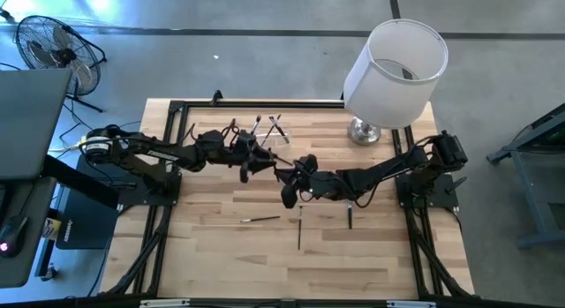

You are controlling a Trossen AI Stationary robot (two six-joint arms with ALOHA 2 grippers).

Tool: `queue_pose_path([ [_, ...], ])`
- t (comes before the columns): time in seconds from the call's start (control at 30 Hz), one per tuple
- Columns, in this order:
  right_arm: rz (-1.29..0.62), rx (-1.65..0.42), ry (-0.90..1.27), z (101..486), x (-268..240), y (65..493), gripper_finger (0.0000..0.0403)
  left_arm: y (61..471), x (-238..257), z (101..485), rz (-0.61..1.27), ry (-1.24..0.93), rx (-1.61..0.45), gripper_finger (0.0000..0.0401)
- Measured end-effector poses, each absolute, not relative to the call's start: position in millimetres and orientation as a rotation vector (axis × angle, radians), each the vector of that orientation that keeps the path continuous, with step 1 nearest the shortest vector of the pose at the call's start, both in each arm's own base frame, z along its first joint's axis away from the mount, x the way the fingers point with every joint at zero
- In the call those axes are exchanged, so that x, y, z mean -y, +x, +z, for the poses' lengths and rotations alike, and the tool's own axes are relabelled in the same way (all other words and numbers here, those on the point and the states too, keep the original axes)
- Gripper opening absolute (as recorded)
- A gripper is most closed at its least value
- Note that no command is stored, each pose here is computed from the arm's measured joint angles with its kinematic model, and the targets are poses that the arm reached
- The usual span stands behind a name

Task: Put items in baskets/containers
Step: Put the foundation brush into the transparent organizer

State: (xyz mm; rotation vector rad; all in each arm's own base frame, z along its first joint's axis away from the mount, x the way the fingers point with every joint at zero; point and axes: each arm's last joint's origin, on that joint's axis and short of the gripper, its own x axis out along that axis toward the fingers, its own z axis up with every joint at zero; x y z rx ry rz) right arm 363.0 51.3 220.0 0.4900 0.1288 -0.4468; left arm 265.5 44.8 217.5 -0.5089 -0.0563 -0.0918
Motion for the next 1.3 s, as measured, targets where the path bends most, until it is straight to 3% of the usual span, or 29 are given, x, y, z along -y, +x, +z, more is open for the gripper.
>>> queue_pose_path([
  [0.3, -0.471, -0.098, 0.496, 222.1, -48.3, 363.6, 0.0007, 265.5, -46.9, 218.6, -0.027, -0.540, 0.086, 0.0146],
  [0.43, -0.474, -0.097, 0.498, 222.0, -46.5, 363.8, 0.0004, 265.5, -46.8, 218.8, -0.028, -0.549, 0.087, 0.0109],
  [0.6, -0.479, -0.102, 0.497, 221.3, -45.5, 363.7, 0.0010, 265.4, -46.8, 219.0, -0.028, -0.588, 0.089, 0.0021],
  [0.83, -0.484, -0.112, 0.534, 219.4, -45.2, 363.3, 0.0019, 265.4, -46.9, 218.3, -0.025, -0.590, 0.084, 0.0024],
  [1.07, -0.462, -0.165, 0.565, 216.5, -44.4, 361.8, 0.0092, 265.5, -47.7, 215.7, 0.001, -0.541, 0.064, 0.0015],
  [1.3, -0.530, -0.343, 0.562, 231.8, -40.3, 332.1, 0.0154, 263.5, -48.7, 215.5, 0.056, -0.336, 0.040, 0.0015],
])
